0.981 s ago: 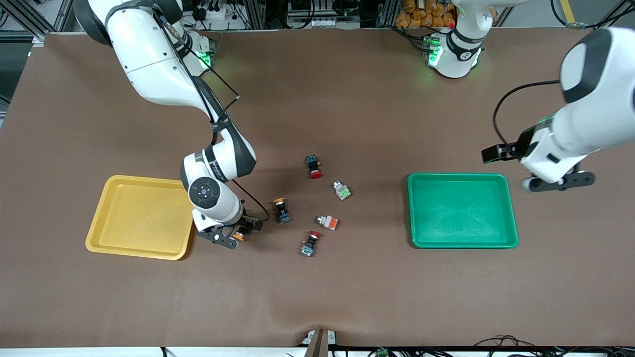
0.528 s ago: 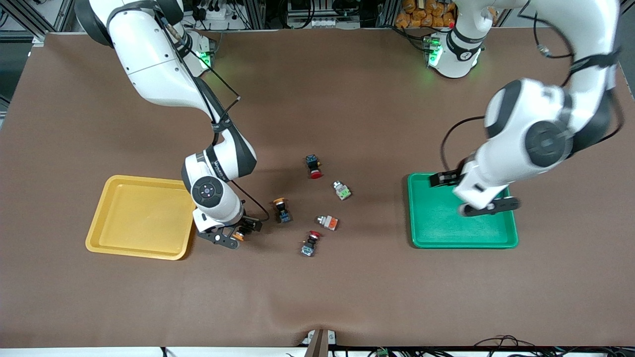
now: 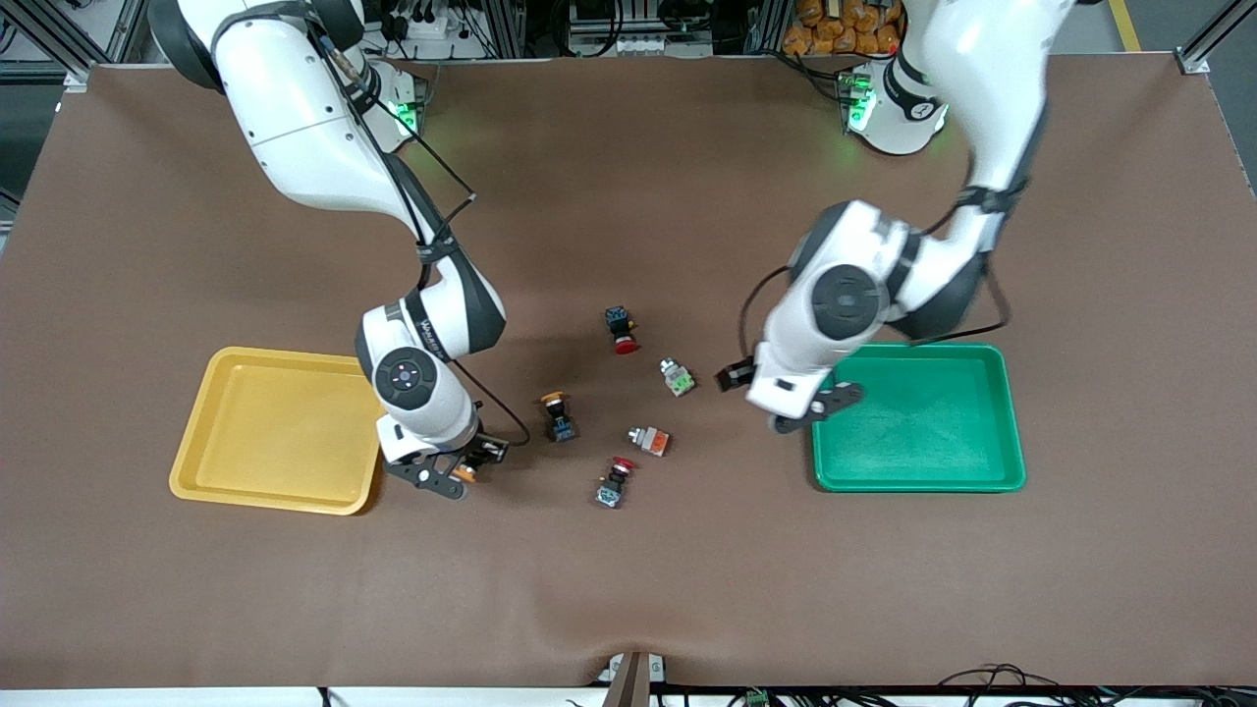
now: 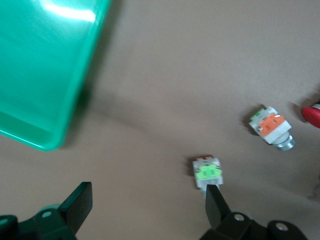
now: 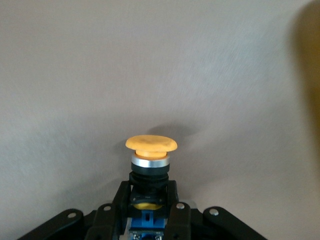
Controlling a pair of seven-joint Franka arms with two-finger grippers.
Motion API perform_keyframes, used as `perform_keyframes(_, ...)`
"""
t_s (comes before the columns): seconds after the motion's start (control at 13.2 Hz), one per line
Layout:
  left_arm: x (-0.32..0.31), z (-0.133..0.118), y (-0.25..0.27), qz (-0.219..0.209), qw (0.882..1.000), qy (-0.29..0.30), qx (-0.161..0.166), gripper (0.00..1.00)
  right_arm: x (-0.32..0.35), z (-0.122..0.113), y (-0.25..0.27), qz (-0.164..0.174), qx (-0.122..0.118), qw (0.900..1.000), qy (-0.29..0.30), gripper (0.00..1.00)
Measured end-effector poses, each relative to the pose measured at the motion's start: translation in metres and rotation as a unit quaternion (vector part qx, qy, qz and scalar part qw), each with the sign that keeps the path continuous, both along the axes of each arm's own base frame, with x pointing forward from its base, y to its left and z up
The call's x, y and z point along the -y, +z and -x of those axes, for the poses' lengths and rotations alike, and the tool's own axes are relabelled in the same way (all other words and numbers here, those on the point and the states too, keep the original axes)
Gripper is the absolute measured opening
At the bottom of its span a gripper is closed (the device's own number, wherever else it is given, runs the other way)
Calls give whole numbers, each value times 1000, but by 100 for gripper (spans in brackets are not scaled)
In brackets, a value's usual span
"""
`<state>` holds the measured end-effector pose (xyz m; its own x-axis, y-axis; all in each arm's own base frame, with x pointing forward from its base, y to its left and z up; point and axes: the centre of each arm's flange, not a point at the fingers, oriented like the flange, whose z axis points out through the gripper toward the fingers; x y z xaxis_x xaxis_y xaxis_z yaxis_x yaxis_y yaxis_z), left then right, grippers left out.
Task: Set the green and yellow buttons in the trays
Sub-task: 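Lift the yellow button with the right gripper while the left gripper reaches, then lower the yellow button into the yellow tray while the left gripper grasps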
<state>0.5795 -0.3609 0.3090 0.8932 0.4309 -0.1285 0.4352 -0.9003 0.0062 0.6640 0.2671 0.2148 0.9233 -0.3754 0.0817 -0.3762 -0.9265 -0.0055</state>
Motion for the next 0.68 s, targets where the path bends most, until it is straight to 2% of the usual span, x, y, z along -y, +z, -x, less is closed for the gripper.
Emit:
perform_keyframes(0.15, 25, 9, -26, 0, 1000, 28, -2, 100, 20, -13, 38, 0, 17, 1000, -7, 33)
perform_keyframes(0.3, 43, 11, -37, 1, 999, 54, -2, 100, 60, -24, 82, 6, 17, 1000, 3, 33)
perform_keyframes(0.53, 68, 12, -40, 9, 997, 82, 7, 100, 152, -36, 127, 16, 0, 1000, 25, 33)
perform_keyframes(0.68, 76, 12, -49, 15, 995, 97, 16, 100, 217, -37, 128, 22, -27, 999, 41, 33)
